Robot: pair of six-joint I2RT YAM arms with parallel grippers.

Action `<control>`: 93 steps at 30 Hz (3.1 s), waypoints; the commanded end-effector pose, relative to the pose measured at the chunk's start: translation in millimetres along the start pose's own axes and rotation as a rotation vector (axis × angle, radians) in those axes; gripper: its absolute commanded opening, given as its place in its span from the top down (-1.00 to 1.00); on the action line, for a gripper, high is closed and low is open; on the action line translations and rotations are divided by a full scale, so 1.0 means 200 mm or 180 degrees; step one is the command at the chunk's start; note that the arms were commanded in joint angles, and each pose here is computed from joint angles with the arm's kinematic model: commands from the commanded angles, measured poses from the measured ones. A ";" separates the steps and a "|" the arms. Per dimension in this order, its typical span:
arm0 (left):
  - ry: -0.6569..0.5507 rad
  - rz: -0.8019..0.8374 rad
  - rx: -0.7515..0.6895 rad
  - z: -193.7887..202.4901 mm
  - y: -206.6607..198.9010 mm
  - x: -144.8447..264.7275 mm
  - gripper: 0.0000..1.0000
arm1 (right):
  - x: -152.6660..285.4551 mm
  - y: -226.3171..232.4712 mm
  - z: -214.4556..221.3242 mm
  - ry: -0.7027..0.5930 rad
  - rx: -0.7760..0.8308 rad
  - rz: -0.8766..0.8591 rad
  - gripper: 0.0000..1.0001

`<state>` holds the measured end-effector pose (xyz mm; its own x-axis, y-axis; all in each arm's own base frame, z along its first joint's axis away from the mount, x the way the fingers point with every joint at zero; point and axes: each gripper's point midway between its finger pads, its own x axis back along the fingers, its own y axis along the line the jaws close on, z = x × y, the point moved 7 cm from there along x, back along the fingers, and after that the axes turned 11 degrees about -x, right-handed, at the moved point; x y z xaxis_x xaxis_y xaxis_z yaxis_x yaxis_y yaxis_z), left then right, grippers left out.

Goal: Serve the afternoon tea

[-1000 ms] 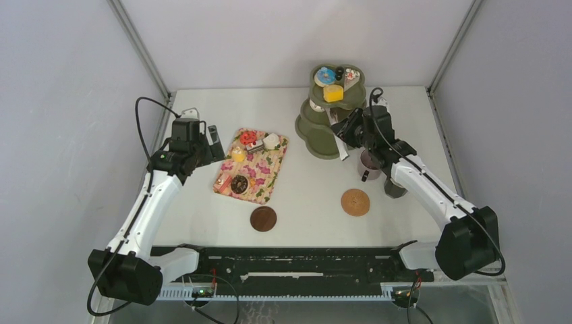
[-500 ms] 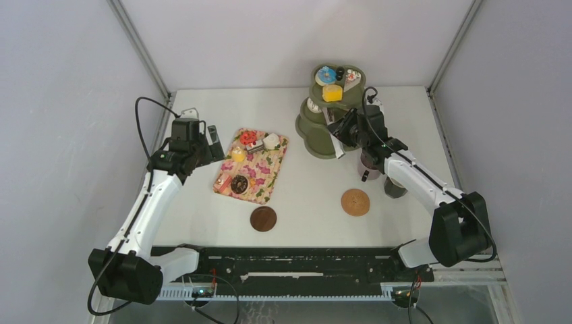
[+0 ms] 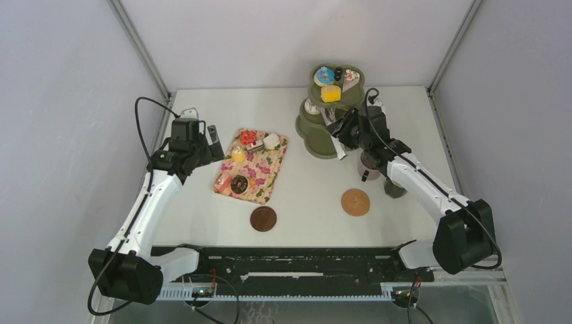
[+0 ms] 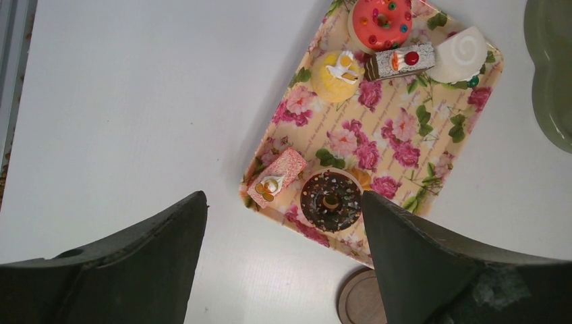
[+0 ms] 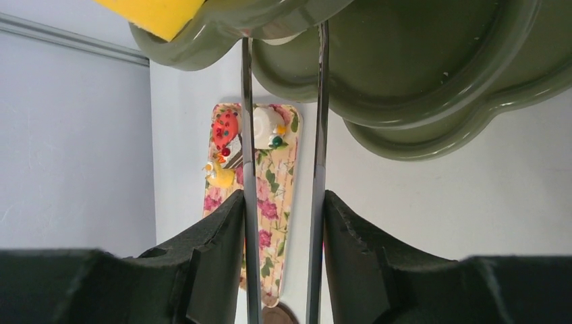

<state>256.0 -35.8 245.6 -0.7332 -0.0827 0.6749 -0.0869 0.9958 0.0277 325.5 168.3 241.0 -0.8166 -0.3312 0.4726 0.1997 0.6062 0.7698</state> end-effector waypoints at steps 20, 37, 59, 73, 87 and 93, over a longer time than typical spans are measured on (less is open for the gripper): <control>-0.0241 0.0018 0.0049 -0.04 0.02 0.07 -0.78 | 0.62 -0.06 0.24 0.0468 0.0802 -0.0249 0.14; -0.0208 0.0045 0.0069 -0.04 0.01 0.06 -0.78 | 0.24 0.19 0.64 0.0713 0.1204 -0.0266 0.06; -0.0165 -0.0007 0.0021 -0.03 0.02 0.03 -0.78 | -0.30 0.27 0.59 0.0760 0.0943 -0.0012 0.05; -0.0163 0.0008 0.0025 -0.03 0.02 0.03 -0.78 | -0.38 0.23 0.65 0.0921 0.0930 0.0044 0.09; -0.0173 0.0029 0.0049 -0.03 0.02 0.04 -0.77 | -0.29 0.26 0.62 0.0959 0.0951 -0.0078 1.00; -0.0188 0.0040 0.0054 -0.03 0.02 0.05 -0.77 | -0.14 0.32 0.58 0.0895 0.1024 -0.0243 1.00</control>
<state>252.1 -33.5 251.4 -0.7491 -0.0826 0.6573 -0.0933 0.9955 0.0188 306.5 302.3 170.7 -0.5602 -0.4638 0.6864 0.0385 0.8131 0.5808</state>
